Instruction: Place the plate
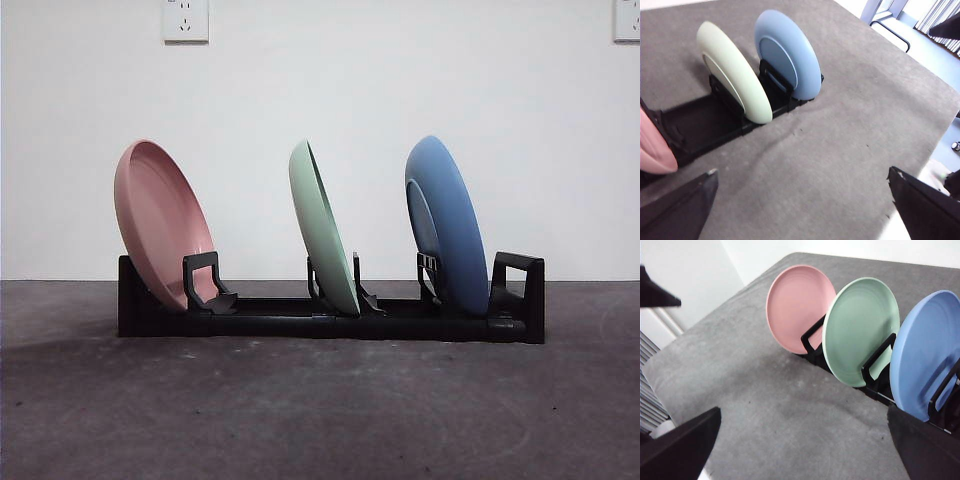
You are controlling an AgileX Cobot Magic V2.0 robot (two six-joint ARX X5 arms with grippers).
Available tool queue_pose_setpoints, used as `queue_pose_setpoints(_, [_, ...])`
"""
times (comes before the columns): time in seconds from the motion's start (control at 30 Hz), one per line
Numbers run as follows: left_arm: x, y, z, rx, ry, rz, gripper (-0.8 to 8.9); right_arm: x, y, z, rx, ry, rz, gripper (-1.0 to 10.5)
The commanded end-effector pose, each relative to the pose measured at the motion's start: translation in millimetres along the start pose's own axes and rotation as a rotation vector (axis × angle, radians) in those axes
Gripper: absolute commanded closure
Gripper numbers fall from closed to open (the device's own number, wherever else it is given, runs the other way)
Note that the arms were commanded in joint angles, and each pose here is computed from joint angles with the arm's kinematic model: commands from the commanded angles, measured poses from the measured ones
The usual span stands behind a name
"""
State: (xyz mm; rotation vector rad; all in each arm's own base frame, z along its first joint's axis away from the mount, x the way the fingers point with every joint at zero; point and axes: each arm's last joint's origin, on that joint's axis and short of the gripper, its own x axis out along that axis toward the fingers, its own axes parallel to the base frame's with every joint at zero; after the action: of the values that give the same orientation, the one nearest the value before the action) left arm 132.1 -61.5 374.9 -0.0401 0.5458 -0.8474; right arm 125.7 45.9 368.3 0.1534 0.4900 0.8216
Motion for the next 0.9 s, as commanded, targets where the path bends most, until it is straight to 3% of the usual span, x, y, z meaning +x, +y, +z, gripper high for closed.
queue_pose_setpoints(0.03, [-4, -3, 2, -0.014, 0.0, -0.008, 2.51, 6, -3, 7, 0.049, -0.002, 0.007, 3.4])
queue_pose_setpoints(0.33, [-19, -12, -4, -0.015, -0.024, -0.008, 2.51, 57, -39, 19, 0.186, 0.084, -0.006, 3.5])
queue_pose_setpoints(0.73, [-52, -31, -18, -0.011, -0.092, -0.01, 2.51, 163, -114, 61, 0.31, 0.221, -0.03, 3.6])
queue_pose_setpoints(0.9, [-57, -34, -20, -0.018, -0.11, -0.011, 2.51, 186, -131, 65, 0.331, 0.224, -0.036, 4.5])
